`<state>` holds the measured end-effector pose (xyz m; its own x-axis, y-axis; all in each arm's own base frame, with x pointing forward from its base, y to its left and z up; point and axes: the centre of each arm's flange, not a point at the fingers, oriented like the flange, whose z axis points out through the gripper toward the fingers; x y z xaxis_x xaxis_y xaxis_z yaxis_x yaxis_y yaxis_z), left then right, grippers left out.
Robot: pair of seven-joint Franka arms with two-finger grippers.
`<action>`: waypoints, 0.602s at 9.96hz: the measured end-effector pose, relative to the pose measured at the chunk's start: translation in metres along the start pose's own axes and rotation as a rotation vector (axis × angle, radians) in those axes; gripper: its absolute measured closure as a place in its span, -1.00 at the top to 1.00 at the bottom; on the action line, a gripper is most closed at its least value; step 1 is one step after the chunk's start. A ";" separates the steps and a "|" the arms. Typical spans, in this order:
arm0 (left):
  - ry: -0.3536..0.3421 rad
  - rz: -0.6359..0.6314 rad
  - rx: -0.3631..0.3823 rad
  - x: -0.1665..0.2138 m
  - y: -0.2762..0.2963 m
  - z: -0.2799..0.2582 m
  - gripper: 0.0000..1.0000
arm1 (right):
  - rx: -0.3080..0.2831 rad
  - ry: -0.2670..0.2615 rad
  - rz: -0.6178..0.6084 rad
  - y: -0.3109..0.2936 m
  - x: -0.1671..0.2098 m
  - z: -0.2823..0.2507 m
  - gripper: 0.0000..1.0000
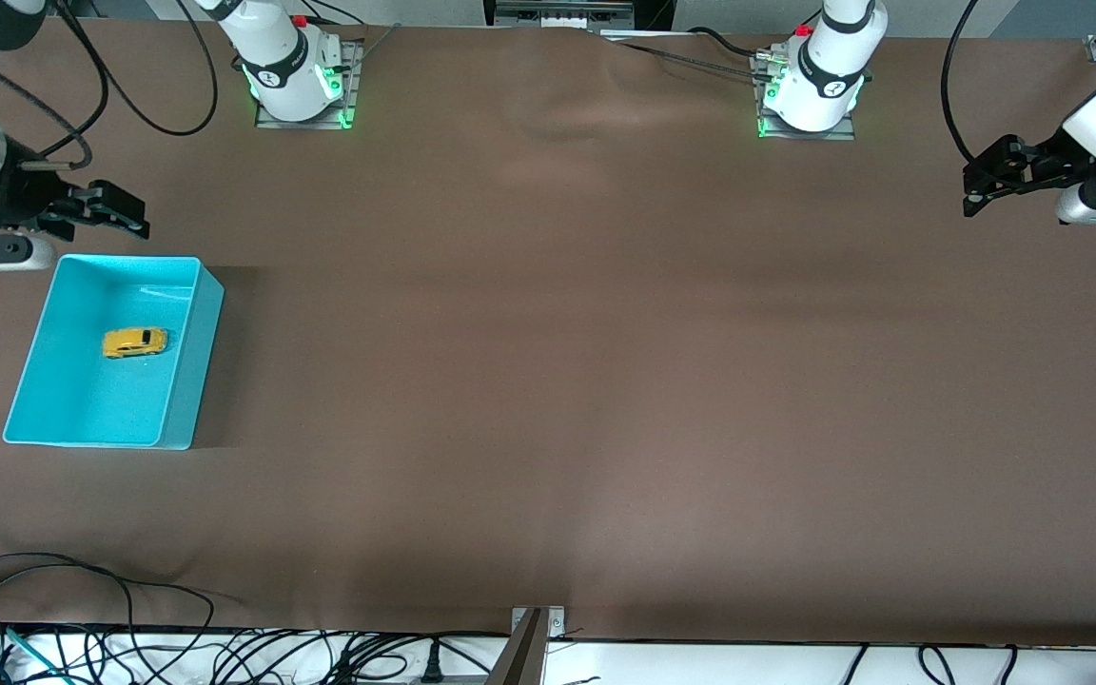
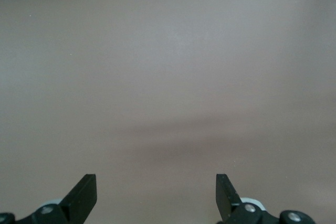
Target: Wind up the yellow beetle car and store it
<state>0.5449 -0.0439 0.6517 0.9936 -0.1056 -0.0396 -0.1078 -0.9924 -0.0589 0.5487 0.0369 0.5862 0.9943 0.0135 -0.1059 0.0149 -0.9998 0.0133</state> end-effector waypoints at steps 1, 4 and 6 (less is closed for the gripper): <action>0.000 0.000 0.000 0.000 0.000 0.000 1.00 | -0.005 0.008 0.018 -0.001 -0.011 0.003 0.99; 0.000 0.000 0.000 0.000 0.000 0.000 1.00 | -0.007 0.005 0.059 0.018 -0.021 0.011 1.00; 0.000 0.000 0.000 0.000 0.000 0.000 1.00 | -0.006 0.013 0.065 0.022 -0.020 0.010 1.00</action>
<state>0.5448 -0.0440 0.6518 0.9936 -0.1058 -0.0395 -0.1080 -0.9924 -0.0589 0.5278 0.0144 0.5787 0.9944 -0.0515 -0.0918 -0.0494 -0.9985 0.0252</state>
